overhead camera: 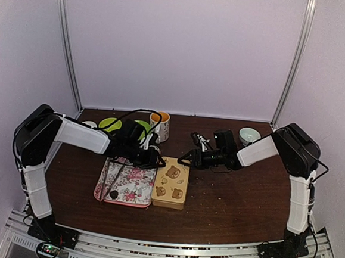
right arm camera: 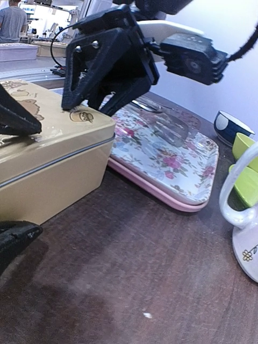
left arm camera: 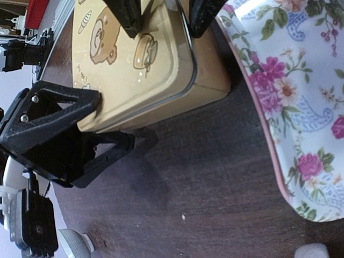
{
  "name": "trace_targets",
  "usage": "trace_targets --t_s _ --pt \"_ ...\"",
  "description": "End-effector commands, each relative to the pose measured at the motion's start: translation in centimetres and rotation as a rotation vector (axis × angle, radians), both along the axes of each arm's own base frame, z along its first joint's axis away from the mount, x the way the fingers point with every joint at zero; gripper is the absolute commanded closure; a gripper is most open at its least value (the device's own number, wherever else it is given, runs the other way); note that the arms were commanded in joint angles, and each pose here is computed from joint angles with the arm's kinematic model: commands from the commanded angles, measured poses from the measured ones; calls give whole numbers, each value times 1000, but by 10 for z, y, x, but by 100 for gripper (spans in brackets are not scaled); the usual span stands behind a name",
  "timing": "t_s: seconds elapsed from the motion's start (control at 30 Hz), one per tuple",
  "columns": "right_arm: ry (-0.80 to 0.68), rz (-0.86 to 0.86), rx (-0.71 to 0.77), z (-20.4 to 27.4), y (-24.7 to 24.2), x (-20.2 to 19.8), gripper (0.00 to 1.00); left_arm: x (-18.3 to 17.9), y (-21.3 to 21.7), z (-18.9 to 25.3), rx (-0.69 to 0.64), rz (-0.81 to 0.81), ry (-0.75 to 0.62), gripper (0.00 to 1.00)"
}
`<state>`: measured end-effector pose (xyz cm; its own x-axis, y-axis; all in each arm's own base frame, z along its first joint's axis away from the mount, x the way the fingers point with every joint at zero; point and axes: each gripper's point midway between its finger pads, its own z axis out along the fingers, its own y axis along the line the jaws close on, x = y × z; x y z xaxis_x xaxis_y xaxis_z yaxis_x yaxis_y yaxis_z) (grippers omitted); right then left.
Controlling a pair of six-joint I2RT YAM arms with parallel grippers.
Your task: Pack the chocolate
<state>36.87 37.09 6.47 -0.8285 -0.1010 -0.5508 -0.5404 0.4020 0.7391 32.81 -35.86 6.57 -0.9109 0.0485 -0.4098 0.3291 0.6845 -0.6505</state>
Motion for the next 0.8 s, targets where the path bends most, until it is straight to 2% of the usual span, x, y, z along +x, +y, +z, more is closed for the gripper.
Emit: trace_targets --t_s 0.0,0.3,0.7,0.77 --pt "-1 47 60 19 -5 -34 46 3 -20 11 -66 -98 -49 69" --pt "13 -29 33 18 -36 -67 53 -16 -39 13 -118 -185 -44 68" --pt "82 -73 -17 -12 -49 -92 58 -31 -48 1 -75 -201 -38 68" --pt "95 -97 -25 -18 -53 -92 63 -32 -50 -1 -65 -201 -37 68"
